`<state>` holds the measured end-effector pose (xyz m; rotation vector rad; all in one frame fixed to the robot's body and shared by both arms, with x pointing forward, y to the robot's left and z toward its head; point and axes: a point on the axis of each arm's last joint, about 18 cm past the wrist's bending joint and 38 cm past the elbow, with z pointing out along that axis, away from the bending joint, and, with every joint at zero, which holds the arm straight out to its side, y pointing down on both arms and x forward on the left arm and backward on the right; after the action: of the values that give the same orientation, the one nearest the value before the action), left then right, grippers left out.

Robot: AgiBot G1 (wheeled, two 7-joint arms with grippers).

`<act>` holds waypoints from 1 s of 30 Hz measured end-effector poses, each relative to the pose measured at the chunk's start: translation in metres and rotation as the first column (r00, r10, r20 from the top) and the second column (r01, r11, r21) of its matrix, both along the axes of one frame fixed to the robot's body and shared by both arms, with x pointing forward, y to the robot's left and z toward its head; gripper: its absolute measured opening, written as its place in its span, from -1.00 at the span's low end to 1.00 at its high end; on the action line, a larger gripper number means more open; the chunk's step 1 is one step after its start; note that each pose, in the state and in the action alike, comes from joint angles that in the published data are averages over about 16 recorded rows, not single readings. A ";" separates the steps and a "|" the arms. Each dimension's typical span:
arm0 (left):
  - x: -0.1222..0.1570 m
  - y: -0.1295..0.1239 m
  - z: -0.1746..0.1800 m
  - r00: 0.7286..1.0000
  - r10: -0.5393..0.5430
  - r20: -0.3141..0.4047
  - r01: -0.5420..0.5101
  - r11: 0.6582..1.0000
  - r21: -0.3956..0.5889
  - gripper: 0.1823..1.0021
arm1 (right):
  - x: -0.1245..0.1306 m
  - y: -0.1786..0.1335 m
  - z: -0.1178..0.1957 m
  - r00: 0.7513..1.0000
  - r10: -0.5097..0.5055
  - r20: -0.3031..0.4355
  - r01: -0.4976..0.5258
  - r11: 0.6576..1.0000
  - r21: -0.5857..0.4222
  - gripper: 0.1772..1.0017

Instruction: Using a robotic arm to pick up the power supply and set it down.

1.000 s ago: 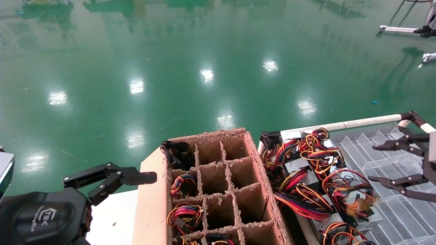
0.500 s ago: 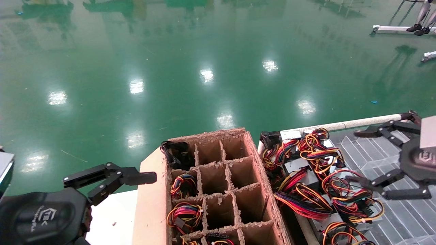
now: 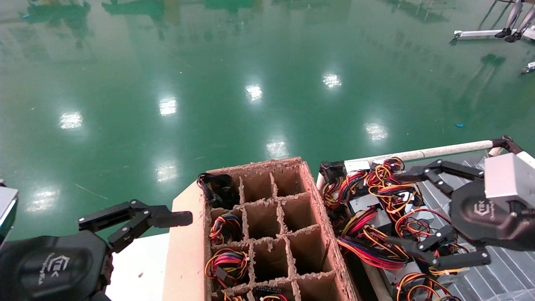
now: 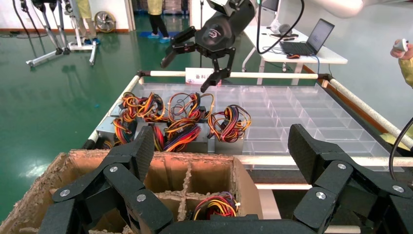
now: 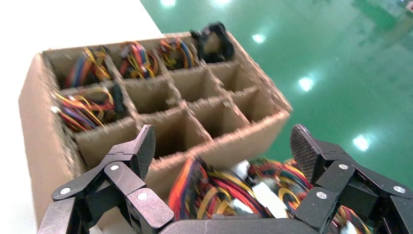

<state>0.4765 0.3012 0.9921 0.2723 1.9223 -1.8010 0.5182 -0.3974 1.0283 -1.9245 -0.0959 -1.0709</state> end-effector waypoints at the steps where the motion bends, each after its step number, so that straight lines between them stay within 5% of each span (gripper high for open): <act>1: 0.000 0.000 0.000 1.000 0.000 0.000 0.000 1.000 0.000 1.00 | 0.000 0.003 -0.001 1.000 0.013 -0.004 -0.013 1.000 0.008 0.98; 15: 0.000 0.000 0.000 1.000 0.000 0.000 0.000 1.000 0.000 1.00 | -0.012 0.044 -0.016 0.980 0.191 -0.055 -0.182 0.975 0.128 1.00; 30: 0.000 0.000 0.000 1.000 0.000 0.000 0.000 1.000 0.000 1.00 | -0.031 0.081 -0.030 0.921 0.378 -0.097 -0.341 0.899 0.274 1.00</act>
<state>0.4765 0.3012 0.9921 0.2723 1.9222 -1.8010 0.4869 -0.3164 0.9978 -1.6649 -0.2143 -0.6549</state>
